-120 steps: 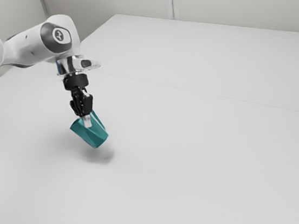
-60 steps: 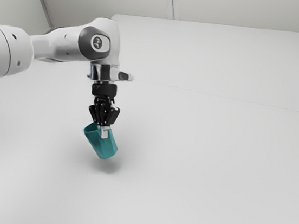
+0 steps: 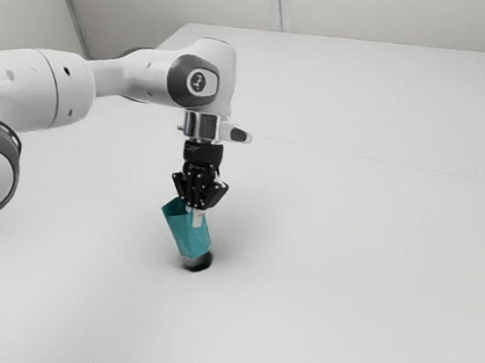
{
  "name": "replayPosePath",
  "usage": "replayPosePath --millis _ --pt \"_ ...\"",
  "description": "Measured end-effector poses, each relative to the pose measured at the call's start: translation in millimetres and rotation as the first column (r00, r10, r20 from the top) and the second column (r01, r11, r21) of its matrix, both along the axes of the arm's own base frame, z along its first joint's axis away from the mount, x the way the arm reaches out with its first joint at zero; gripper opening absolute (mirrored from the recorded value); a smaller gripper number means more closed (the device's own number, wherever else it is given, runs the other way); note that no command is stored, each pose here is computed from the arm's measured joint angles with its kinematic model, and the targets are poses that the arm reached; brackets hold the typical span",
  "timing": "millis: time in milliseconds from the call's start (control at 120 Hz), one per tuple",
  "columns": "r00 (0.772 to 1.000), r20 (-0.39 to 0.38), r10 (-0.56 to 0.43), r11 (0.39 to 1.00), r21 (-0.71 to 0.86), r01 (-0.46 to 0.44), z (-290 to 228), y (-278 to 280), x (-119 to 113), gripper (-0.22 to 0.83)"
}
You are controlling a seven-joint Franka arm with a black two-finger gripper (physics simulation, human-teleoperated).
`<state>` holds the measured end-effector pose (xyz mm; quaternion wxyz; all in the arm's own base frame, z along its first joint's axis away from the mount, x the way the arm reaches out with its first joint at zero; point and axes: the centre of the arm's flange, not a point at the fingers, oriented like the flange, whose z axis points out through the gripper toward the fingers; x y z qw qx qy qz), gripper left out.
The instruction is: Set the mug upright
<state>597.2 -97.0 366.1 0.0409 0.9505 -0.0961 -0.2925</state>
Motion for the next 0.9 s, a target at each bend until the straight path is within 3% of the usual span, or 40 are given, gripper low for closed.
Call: replayPosePath --millis 217,467,900 --pt "1.000 -0.004 0.027 0.998 0.049 -0.027 -19 2 5 -0.17" --pt "0.998 0.061 0.036 0.996 0.084 -0.041 -22 -7 12 -0.17" --pt "0.993 0.097 0.075 0.992 0.093 -0.084 -24 -11 16 -0.13"
